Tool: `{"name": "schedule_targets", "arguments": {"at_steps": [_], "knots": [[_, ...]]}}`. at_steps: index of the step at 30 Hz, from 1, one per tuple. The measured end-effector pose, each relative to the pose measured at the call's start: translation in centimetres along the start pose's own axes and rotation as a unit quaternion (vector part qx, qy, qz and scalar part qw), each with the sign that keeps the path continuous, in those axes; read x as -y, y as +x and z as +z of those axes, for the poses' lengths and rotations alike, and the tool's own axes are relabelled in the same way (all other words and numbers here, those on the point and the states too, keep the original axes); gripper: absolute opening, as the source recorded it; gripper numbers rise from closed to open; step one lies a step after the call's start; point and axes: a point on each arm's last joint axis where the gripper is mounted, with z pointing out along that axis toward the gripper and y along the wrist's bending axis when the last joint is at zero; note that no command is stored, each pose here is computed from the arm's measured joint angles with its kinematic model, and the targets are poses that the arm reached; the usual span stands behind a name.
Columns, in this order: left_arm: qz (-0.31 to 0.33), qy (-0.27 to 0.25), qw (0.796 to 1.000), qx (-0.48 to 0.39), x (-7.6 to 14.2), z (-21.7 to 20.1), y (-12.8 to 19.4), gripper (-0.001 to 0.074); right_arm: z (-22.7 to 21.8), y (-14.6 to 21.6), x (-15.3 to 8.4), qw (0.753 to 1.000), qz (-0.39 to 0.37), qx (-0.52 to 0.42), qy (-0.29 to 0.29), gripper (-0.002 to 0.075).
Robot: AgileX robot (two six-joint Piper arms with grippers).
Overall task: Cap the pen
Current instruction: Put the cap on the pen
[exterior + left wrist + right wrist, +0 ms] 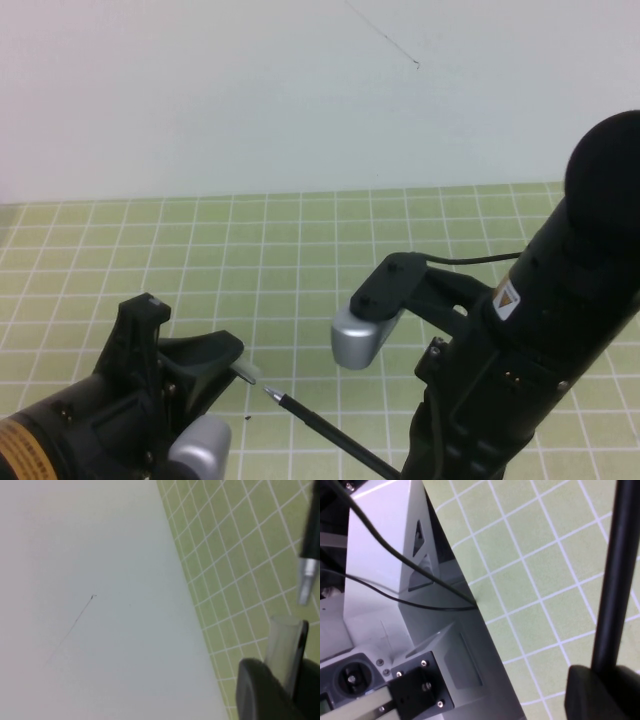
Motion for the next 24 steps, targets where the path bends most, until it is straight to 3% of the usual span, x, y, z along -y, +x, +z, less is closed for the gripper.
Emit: {"name": "schedule_targets", "arguments": {"at_steps": [12, 24], "knots": [[-0.003, 0.032, 0.999, 0.002, 0.57, -0.02, -0.04, 0.0001, 0.61, -0.18, 0.25, 1.0, 0.004, -0.006, -0.007, 0.0057], [-0.003, 0.02, 1.0, 0.001, 0.37, -0.01, -0.03, 0.0001, 0.61, -0.18, 0.25, 1.0, 0.003, -0.006, -0.007, 0.0057]]}}
